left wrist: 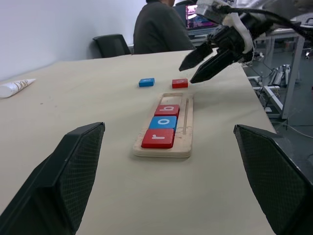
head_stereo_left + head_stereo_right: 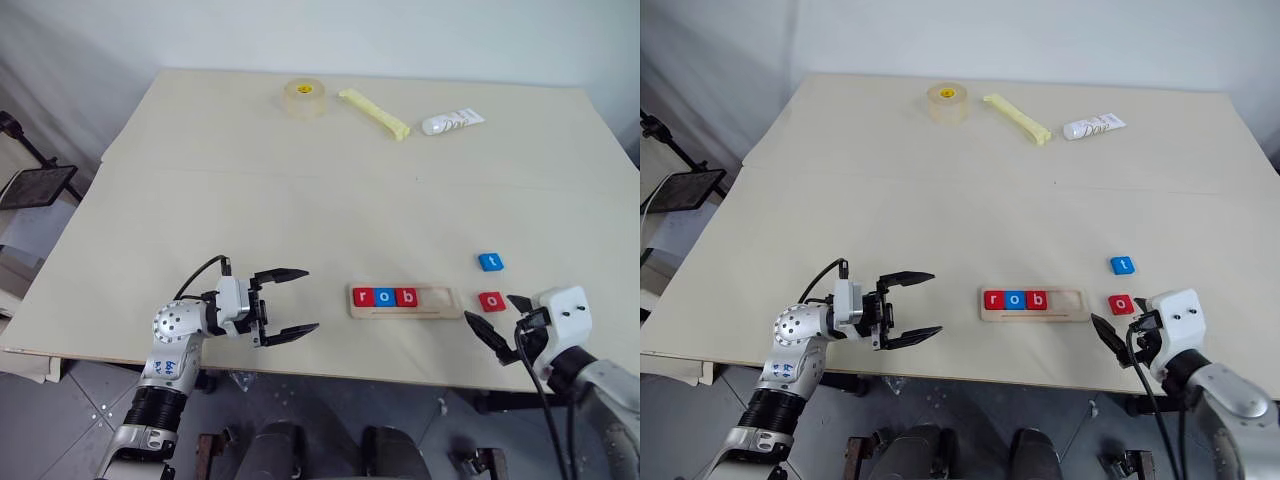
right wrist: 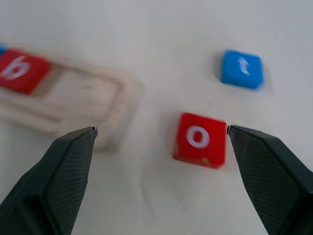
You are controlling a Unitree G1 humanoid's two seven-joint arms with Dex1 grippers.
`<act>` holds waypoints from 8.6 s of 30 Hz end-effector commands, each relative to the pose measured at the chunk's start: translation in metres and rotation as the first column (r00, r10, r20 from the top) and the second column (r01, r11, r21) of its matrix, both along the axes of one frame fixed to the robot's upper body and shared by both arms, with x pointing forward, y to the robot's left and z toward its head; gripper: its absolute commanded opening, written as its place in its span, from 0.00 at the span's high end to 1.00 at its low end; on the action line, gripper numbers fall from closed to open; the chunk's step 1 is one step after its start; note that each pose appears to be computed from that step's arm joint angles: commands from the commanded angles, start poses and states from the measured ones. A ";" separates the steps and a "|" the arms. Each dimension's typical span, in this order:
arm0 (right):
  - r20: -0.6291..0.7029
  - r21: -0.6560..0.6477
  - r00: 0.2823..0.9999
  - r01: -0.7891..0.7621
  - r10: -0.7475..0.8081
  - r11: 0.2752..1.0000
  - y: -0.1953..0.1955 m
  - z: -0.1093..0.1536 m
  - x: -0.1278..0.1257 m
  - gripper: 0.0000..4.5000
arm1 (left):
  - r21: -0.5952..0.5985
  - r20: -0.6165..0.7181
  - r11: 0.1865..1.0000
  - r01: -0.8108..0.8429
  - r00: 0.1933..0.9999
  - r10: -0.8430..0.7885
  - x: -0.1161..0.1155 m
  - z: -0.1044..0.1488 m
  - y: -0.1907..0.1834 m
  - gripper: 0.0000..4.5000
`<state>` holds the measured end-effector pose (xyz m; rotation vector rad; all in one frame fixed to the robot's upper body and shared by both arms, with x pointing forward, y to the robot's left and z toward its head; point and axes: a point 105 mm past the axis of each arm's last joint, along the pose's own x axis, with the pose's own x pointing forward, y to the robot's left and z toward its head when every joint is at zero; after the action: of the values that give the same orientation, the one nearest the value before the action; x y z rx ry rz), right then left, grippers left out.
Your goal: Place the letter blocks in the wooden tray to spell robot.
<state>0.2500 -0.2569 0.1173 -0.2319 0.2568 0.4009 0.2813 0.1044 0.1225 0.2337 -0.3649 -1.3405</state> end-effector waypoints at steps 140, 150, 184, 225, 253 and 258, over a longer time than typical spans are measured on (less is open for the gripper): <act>-0.137 -0.227 0.748 -0.662 0.649 0.714 0.072 0.053 0.063 0.99 | -0.054 0.042 0.997 -0.049 0.998 0.051 -0.002 0.004 -0.009 0.00; -0.075 -0.204 0.888 -0.458 0.453 0.865 0.030 0.051 0.058 0.99 | -0.055 0.044 0.997 -0.053 0.998 0.056 -0.003 0.004 -0.007 0.00; 0.065 0.069 0.987 0.140 -0.144 0.988 -0.041 0.023 0.044 0.01 | -0.025 0.043 1.000 0.013 0.999 -0.012 0.004 0.009 -0.008 0.00; 0.059 0.220 0.901 0.408 -0.429 0.886 -0.002 -0.002 0.017 0.67 | -0.015 0.033 1.000 0.027 0.999 -0.026 0.003 0.007 -0.005 0.00; -0.175 -0.320 0.936 -0.348 0.306 0.882 -0.040 0.009 0.015 0.00 | -0.030 0.021 0.999 0.011 1.000 -0.010 -0.005 0.004 -0.006 0.00; -0.294 -0.345 0.871 -0.482 0.395 0.805 -0.050 0.004 0.036 0.00 | -0.024 0.020 1.000 -0.013 1.000 0.014 -0.010 0.003 -0.001 0.00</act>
<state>0.2870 -0.3020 0.1193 -0.6395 0.4718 0.8073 0.2736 0.1027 0.1161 0.2157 -0.3552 -1.3292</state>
